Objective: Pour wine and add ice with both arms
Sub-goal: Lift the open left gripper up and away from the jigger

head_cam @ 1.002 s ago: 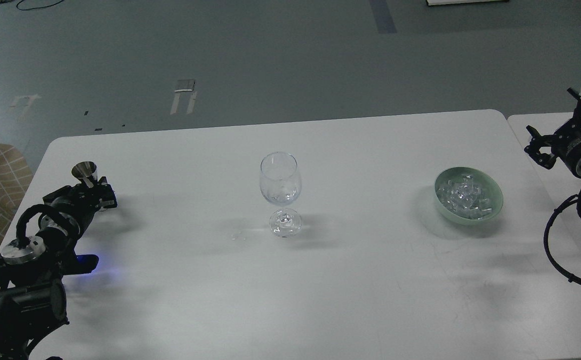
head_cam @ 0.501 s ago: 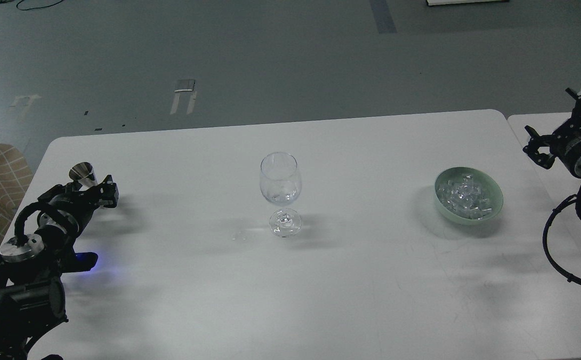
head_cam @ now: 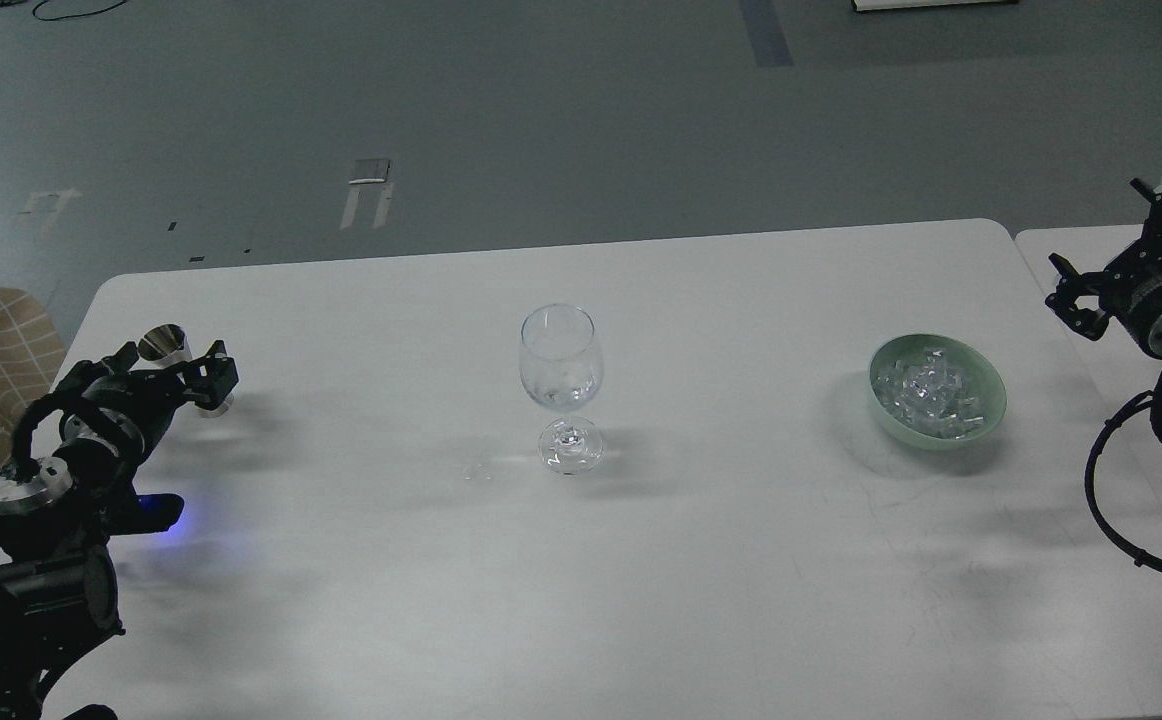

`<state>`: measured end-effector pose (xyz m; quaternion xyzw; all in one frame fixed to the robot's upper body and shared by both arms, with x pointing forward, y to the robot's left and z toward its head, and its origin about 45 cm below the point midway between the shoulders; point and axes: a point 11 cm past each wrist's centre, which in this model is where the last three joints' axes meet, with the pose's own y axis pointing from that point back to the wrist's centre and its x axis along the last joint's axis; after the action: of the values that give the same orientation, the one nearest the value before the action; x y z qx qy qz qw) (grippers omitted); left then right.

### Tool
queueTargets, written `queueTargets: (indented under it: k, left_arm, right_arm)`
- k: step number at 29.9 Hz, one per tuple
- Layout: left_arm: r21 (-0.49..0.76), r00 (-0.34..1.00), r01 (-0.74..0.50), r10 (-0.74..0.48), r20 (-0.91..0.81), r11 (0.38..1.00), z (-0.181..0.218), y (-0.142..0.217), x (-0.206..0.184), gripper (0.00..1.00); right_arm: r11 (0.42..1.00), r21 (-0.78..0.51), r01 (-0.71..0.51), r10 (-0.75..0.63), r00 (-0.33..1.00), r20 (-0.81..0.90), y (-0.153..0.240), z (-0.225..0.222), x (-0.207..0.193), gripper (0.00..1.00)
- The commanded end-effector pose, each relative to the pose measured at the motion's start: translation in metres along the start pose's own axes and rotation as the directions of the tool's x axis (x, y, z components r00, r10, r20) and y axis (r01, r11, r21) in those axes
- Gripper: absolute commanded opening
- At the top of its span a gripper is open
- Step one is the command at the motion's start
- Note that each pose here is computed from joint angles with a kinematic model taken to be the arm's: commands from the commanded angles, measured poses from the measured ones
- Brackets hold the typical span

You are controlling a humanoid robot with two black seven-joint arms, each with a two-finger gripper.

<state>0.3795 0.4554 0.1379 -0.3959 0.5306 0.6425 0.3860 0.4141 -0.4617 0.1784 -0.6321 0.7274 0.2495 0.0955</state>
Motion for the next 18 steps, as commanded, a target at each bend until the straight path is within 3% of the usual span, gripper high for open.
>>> queueTargets:
  k: [1, 8, 18]
  left_arm:
    - [-0.011, 1.000, 0.018, -0.018, 0.020, 1.000, 0.010, 0.002, -0.013, 0.97]
    - [-0.013, 0.998, 0.057, -0.057, 0.035, 0.998, 0.016, 0.004, -0.035, 0.97]
    - [0.030, 0.962, 0.232, -0.234, 0.141, 0.972, 0.013, 0.016, -0.115, 0.98]
  right_arm:
    - [1.000, 0.001, -0.001, 0.001, 1.000, -0.001, 0.000, -0.001, 0.001, 1.00]
    - [1.000, 0.001, 0.003, -0.003, 1.000, 0.002, 0.000, 0.000, -0.001, 1.00]
    - [1.000, 0.007, 0.000, 0.000, 1.000, 0.005, 0.001, -0.001, 0.002, 1.00]
